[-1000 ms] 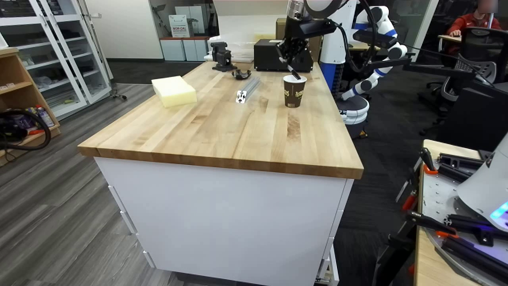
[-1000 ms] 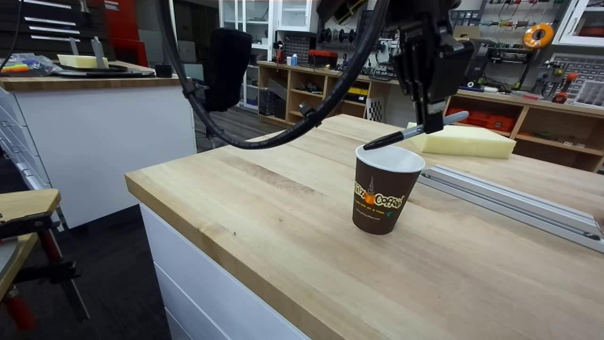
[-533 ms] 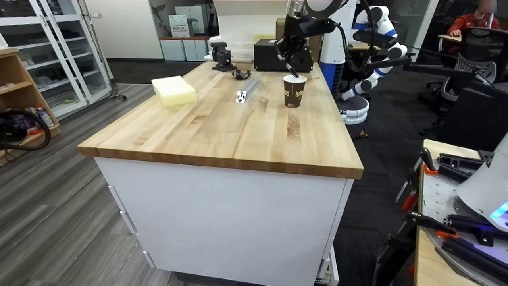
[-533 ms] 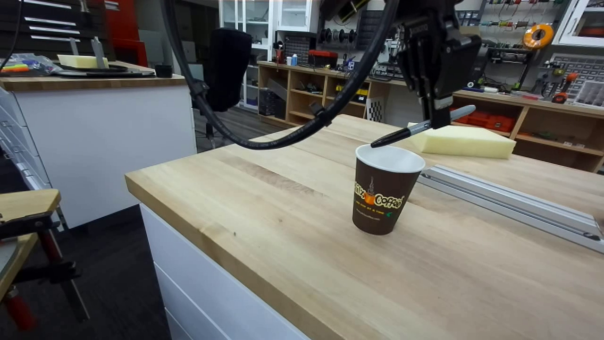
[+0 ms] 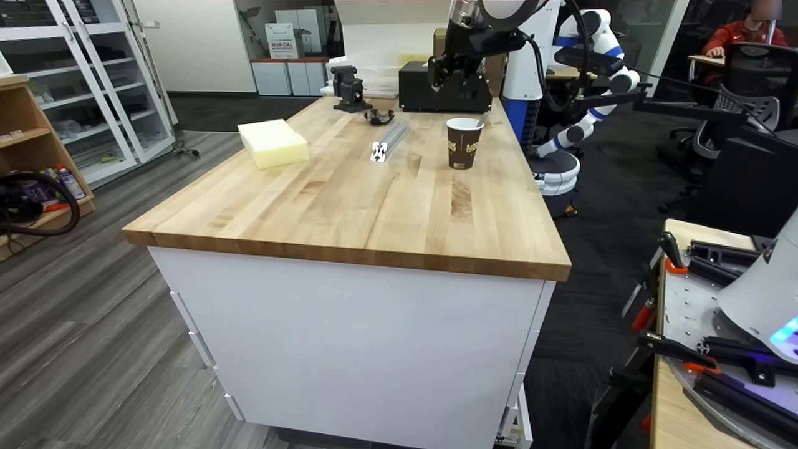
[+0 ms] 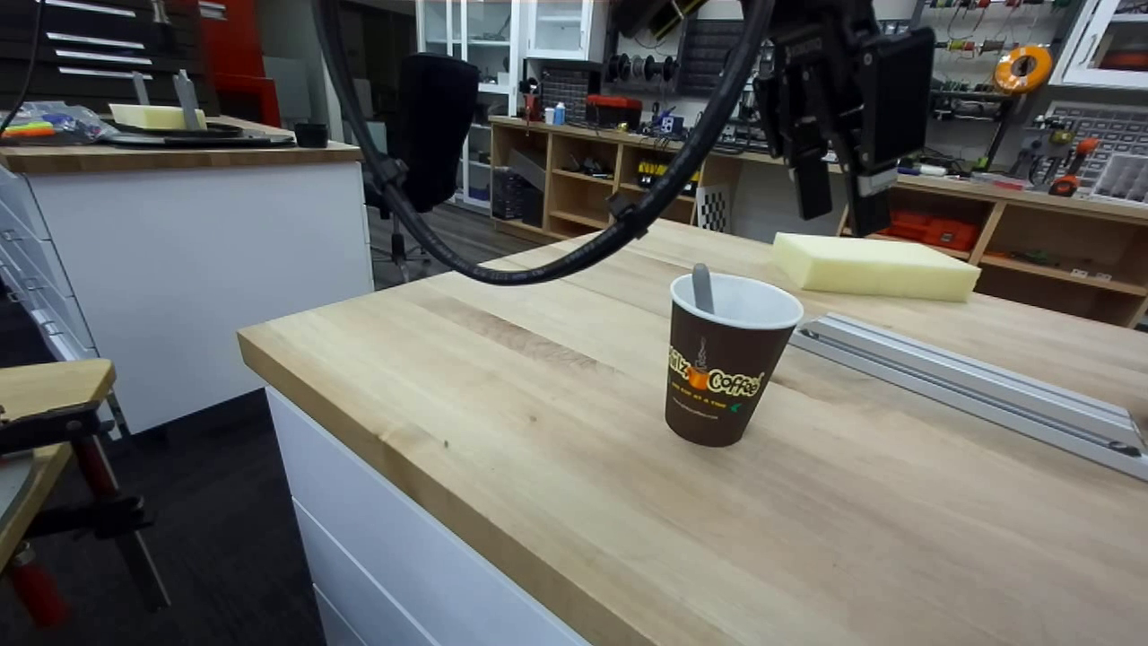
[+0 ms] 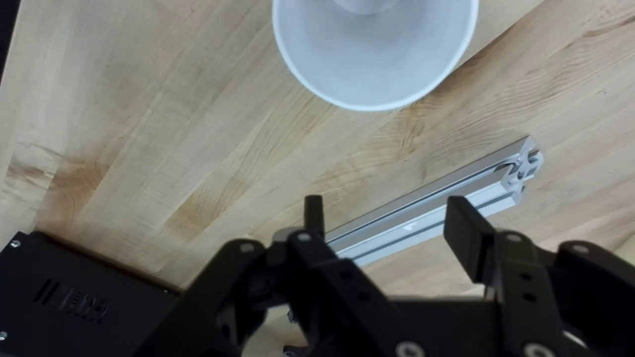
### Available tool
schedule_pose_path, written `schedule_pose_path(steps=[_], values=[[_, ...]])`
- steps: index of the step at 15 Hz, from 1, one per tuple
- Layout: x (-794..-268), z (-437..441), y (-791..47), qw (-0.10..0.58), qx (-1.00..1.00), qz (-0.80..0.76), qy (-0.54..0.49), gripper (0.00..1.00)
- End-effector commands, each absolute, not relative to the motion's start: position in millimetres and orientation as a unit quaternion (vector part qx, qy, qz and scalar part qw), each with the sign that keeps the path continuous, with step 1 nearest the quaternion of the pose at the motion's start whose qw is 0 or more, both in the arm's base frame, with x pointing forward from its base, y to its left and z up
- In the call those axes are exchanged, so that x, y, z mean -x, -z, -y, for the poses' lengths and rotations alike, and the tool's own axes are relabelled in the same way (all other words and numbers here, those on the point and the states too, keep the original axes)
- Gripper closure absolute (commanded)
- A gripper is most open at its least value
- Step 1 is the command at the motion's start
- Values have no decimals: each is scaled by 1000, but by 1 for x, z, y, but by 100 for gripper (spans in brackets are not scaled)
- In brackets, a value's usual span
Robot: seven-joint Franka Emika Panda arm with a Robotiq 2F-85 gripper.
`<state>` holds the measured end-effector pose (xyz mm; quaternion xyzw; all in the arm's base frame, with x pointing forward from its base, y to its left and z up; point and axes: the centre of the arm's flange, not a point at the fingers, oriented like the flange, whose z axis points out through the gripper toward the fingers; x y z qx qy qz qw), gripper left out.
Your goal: Move the cup to the right then place the marker in it
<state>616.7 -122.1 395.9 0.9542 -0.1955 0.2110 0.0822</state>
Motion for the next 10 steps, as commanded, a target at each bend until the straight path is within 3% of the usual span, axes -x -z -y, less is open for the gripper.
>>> schedule_pose_path(steps=[1, 3, 5, 10], values=[[-606, 114, -400, 68, -956, 206, -195, 5], [-602, 110, -402, 57, -958, 210, -185, 0], [-614, 114, -392, 64, -956, 209, -194, 4], [-612, 109, -393, 58, -957, 211, -189, 0]])
